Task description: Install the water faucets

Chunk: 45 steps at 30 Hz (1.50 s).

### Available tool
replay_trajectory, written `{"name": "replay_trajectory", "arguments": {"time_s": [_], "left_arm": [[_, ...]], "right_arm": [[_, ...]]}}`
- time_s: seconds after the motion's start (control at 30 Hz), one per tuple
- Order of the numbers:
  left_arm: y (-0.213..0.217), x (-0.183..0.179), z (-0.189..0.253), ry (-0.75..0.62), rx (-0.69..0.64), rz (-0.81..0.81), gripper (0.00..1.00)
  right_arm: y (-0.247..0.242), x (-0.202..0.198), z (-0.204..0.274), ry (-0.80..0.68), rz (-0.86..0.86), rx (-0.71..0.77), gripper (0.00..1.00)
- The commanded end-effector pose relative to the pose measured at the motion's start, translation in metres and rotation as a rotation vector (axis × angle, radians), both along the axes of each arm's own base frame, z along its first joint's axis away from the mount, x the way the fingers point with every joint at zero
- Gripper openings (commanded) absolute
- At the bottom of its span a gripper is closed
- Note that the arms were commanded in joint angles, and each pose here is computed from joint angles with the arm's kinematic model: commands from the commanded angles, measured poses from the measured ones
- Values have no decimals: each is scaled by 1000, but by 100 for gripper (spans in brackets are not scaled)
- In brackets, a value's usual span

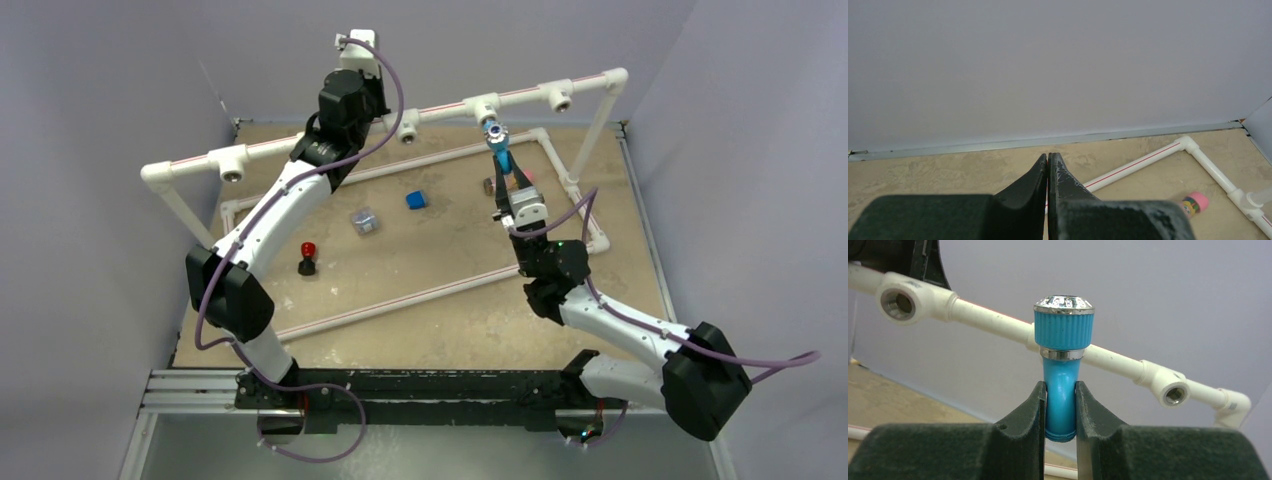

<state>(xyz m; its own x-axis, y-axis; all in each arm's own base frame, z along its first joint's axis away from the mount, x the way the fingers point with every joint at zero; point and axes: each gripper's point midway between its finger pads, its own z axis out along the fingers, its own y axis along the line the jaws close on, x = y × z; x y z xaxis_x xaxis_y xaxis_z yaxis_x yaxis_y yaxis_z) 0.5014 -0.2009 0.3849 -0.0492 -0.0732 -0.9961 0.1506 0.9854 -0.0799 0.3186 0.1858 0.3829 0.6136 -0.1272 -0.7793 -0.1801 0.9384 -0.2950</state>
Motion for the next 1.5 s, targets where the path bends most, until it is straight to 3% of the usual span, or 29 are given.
{"name": "replay_trajectory", "arguments": {"time_s": [0.0,0.37,0.57,1.47], "left_arm": [[-7,-6,-79,208,123,-49,0],[-10,-9,-79,206,115,-66,0],[-10,-9,-78,205,112,-68,0],[-13,-10,-77,208,105,-83,0]], "right_arm": [[22,3,-2,-63,6,-253,0],[17,12,-13,-79,-45,-453,0],[11,15,-7,-80,-55,-459,0],[1,28,-1,135,84,172,0]]}}
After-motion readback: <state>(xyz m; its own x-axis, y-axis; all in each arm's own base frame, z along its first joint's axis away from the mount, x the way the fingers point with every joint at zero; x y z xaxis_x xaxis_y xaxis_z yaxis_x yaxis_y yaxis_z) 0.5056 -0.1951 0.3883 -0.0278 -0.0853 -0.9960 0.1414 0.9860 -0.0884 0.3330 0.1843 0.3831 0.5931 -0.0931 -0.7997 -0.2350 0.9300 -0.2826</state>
